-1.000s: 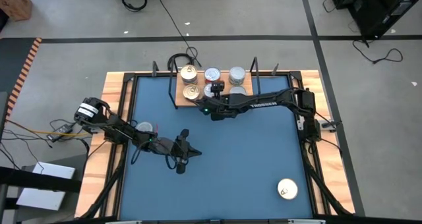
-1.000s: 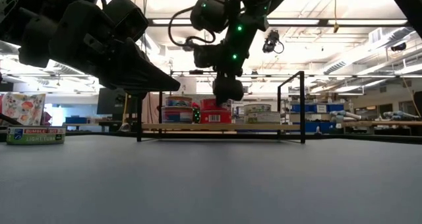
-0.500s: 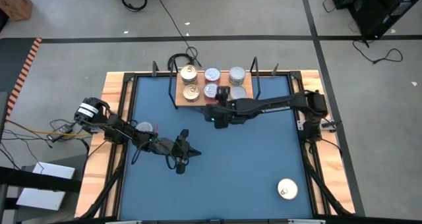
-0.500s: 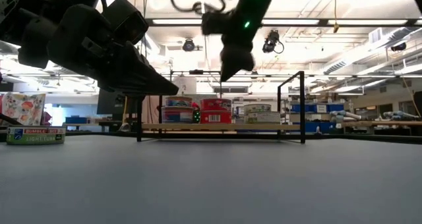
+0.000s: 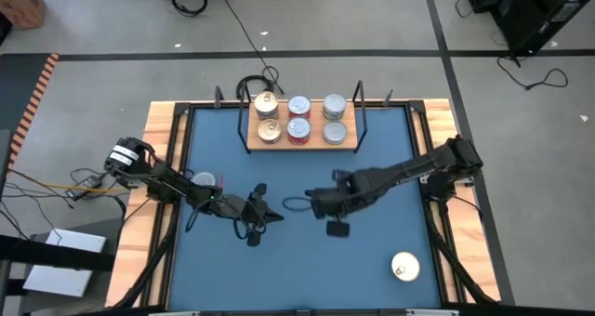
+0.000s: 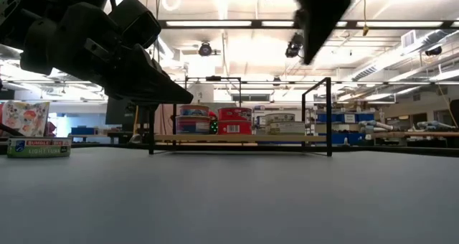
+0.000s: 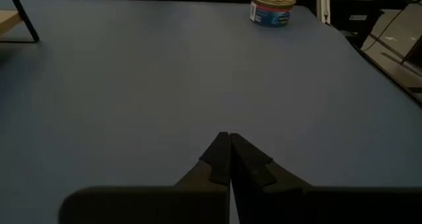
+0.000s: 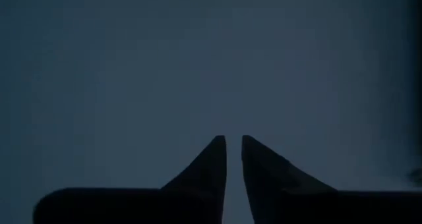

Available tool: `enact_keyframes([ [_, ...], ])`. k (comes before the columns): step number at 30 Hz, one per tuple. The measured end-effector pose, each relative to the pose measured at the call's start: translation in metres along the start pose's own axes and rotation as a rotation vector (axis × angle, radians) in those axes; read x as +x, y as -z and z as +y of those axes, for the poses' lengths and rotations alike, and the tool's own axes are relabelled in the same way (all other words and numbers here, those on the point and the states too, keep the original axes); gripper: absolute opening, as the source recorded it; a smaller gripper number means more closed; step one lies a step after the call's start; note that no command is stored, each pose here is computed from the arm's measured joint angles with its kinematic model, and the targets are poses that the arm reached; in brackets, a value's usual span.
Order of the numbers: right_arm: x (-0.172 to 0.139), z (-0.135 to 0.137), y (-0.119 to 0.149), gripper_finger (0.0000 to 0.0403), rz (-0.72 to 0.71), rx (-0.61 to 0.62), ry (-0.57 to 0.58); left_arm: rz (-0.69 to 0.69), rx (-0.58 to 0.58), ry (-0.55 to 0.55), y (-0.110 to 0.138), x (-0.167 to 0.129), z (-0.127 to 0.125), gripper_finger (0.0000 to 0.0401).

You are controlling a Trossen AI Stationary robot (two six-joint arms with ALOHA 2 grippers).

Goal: Stack canned seafood by type on shelf
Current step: Stack the blue tuna can on top of the other blue tuna can on the shelf

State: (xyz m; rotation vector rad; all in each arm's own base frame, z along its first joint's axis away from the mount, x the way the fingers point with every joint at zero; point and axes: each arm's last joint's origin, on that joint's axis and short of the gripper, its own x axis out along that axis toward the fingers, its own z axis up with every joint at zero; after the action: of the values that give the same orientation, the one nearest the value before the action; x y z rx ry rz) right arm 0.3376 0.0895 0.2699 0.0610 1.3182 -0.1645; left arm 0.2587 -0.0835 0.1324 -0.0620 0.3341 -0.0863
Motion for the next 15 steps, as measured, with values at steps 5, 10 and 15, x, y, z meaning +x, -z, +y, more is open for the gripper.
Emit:
enact_keyframes([
  [5, -0.007, 0.037, 0.022, 0.0054, 0.078, 0.169, -0.074, 0.0, -0.008, -0.006, 0.0, 0.0, 0.002, 0.0006],
  [10, -0.012, 0.067, 0.043, 0.0083, 0.117, 0.407, -0.087, -0.002, -0.021, -0.023, -0.001, 0.001, 0.006, 0.0006],
  [15, -0.012, 0.087, 0.058, 0.0127, 0.173, 0.66, -0.059, -0.004, -0.031, -0.044, -0.002, 0.002, 0.012, 0.0006],
])
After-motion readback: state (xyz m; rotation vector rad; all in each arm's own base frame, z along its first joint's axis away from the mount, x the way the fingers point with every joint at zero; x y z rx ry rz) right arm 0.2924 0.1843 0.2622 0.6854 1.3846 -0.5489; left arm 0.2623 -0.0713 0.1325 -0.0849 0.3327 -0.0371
